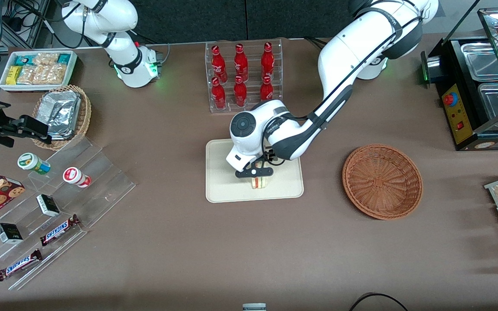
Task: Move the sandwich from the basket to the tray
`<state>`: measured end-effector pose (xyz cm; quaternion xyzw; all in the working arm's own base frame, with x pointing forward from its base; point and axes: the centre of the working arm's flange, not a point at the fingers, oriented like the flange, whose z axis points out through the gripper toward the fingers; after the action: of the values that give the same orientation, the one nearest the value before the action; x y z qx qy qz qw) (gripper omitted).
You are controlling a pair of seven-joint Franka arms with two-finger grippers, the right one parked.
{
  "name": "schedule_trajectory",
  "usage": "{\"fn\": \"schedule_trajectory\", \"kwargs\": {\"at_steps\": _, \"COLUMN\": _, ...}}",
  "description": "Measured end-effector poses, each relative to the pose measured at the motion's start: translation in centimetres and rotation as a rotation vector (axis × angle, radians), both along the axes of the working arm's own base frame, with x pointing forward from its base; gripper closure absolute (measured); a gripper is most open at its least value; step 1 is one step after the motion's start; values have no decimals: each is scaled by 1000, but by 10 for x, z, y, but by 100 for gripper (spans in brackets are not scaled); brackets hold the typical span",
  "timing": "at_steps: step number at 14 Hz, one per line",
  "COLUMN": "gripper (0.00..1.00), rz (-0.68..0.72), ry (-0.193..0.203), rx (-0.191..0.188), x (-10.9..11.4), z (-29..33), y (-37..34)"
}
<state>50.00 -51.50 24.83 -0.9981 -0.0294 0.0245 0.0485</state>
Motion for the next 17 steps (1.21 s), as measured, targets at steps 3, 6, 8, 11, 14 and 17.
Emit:
{"fn": "schedule_trajectory", "kwargs": {"at_steps": 3, "gripper": 0, "rz": 86, "ry": -33, "rx": 5, "x": 25, "z": 39, "y": 23}}
{"fn": "schedule_trajectory", "kwargs": {"at_steps": 6, "gripper": 0, "rz": 188, "ry": -54, "rx": -7, "x": 60, "z": 93, "y": 69}}
{"fn": "schedule_trajectory", "kwargs": {"at_steps": 8, "gripper": 0, "rz": 243, "ry": -72, "rx": -8, "x": 85, "z": 117, "y": 108}}
{"fn": "schedule_trajectory", "kwargs": {"at_steps": 11, "gripper": 0, "rz": 301, "ry": -76, "rx": -32, "x": 118, "z": 138, "y": 163}}
{"fn": "schedule_trajectory", "kwargs": {"at_steps": 14, "gripper": 0, "rz": 269, "ry": -40, "rx": -43, "x": 134, "z": 166, "y": 218}}
{"fn": "schedule_trajectory", "kwargs": {"at_steps": 17, "gripper": 0, "rz": 139, "ry": 31, "rx": -51, "x": 129, "z": 206, "y": 276}}
